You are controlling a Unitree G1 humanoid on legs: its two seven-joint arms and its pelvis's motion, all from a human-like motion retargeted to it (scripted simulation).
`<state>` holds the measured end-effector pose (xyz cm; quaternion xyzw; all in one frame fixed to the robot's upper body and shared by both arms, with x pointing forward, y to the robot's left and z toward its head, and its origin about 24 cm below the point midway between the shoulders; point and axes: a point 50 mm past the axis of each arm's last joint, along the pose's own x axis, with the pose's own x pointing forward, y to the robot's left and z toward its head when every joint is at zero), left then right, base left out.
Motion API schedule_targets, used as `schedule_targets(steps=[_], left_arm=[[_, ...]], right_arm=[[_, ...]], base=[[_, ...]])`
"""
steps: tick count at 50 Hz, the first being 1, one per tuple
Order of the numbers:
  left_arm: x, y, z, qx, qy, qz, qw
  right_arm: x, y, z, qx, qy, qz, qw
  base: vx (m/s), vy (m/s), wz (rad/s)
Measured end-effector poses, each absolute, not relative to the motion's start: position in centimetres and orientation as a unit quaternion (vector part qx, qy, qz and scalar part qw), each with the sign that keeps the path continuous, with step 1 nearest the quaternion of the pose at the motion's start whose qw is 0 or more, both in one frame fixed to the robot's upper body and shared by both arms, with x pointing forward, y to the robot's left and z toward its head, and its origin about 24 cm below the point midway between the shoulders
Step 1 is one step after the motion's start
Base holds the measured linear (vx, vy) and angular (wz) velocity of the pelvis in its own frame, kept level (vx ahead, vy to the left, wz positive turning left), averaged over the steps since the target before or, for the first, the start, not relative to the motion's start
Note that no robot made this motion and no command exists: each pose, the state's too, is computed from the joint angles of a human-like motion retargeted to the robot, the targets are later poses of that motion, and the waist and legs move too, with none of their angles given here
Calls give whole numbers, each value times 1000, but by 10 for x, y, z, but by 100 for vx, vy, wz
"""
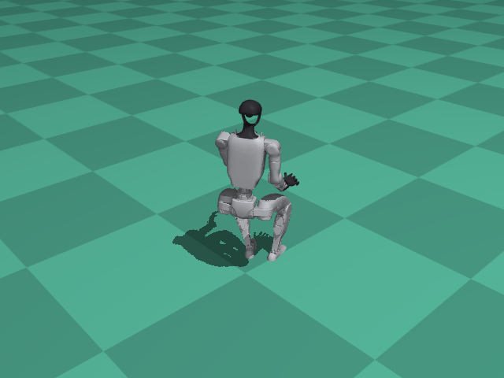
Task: Upper body actions
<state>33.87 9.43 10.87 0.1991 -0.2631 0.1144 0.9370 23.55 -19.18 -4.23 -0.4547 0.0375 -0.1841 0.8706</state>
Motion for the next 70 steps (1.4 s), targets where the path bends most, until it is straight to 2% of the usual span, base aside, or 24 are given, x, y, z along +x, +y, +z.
schedule_targets(steps=[15, 43, 60, 70], left_arm=[[383, 119, 158, 207, -256, 135, 935], [396, 123, 164, 246, -236, 162, 926], [380, 115, 195, 135, -346, 159, 915], [359, 114, 202, 82, -376, 105, 917]], right_arm=[[250, -177, -33, -448, 4, -162, 879], [255, -170, -26, -442, -21, -157, 883], [249, -180, -32, -450, 2, -167, 877], [241, -189, -38, -457, 23, -179, 871]], base=[[0, 0, 0], [0, 0, 0], [0, 0, 0], [0, 0, 0]])
